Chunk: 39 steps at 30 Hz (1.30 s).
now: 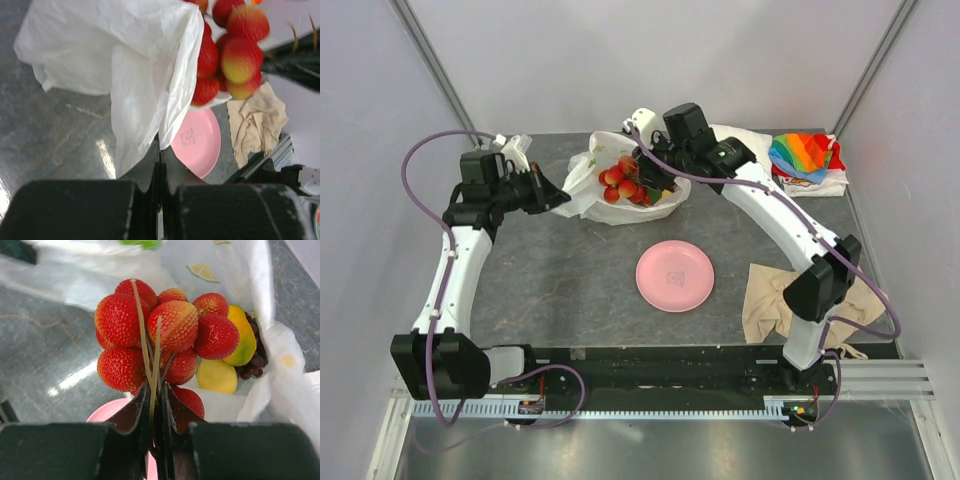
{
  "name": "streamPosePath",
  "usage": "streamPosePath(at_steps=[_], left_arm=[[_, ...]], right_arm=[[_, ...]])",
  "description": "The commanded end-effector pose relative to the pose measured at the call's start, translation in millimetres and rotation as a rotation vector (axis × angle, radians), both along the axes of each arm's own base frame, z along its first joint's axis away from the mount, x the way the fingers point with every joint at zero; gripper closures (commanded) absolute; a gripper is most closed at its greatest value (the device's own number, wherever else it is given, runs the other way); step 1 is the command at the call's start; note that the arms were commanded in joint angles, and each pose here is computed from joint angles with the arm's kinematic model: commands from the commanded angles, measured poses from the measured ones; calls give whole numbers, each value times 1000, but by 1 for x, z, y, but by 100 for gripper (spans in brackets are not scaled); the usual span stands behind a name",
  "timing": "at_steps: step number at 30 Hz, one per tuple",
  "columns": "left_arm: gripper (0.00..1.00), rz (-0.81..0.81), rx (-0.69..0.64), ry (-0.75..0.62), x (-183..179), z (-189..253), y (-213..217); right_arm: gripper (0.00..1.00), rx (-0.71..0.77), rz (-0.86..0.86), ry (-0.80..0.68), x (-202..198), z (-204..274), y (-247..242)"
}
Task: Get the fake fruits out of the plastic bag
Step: Take out the fake fruit from the plastic bag, then place the fake fruit on the plate.
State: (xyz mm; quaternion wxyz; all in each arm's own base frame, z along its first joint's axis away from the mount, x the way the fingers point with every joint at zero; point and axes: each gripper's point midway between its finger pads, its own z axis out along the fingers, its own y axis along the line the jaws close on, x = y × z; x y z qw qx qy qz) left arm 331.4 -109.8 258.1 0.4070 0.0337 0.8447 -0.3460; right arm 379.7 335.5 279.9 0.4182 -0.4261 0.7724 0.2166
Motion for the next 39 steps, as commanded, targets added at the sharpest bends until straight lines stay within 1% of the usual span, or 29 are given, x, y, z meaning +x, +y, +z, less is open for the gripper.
streamPosePath(at_steps=[1, 3, 5, 6, 8, 9, 11, 12, 14, 15, 17, 21, 22, 23, 26, 30, 39], left_arm=[[98, 14, -34, -67, 24, 31, -1], [98, 17, -35, -65, 29, 32, 0], [98, 19, -32, -63, 32, 30, 0], [98, 19, -32, -60, 32, 30, 0], [98, 19, -30, -63, 34, 30, 0], [98, 18, -25, -72, 35, 31, 1], [98, 31, -12, -91, 35, 35, 3], [98, 33, -1, -104, 35, 36, 4], [98, 37, 12, -135, 31, 43, 7], [98, 35, 20, -139, 28, 42, 7], [98, 36, 28, -159, 23, 47, 7], [98, 32, 38, -166, 16, 46, 8], [98, 38, 43, -174, 15, 47, 9], [98, 38, 47, -175, 14, 46, 10], [98, 50, 53, -179, 13, 47, 14], [98, 63, 57, -177, 13, 45, 19], [98, 74, 61, -172, 13, 42, 23]], right_arm=[[100, 109, 94, -130, -38, 84, -11], [100, 142, 138, -144, -57, 102, -15], [100, 134, 192, -170, -79, 111, -21], [100, 114, 233, -160, -94, 102, -18], [100, 87, 298, -233, -117, 106, -25], [100, 47, 346, -208, -133, 84, -20], [100, -6, 387, -255, -147, 72, -27], [100, -49, 410, -225, -154, 47, -29], [100, -82, 441, -250, -159, 35, -33], [100, -107, 453, -231, -162, 18, -35], [100, -119, 451, -235, -159, 7, -34], [100, -207, 442, -180, -151, -41, -36], [100, -203, 424, -210, -142, -45, -31], [100, -238, 390, -209, -135, -60, -36], [100, -280, 348, -237, -120, -79, -36], [100, -305, 350, -234, -114, -96, -34], [100, -355, 275, -193, -105, -133, -40]])
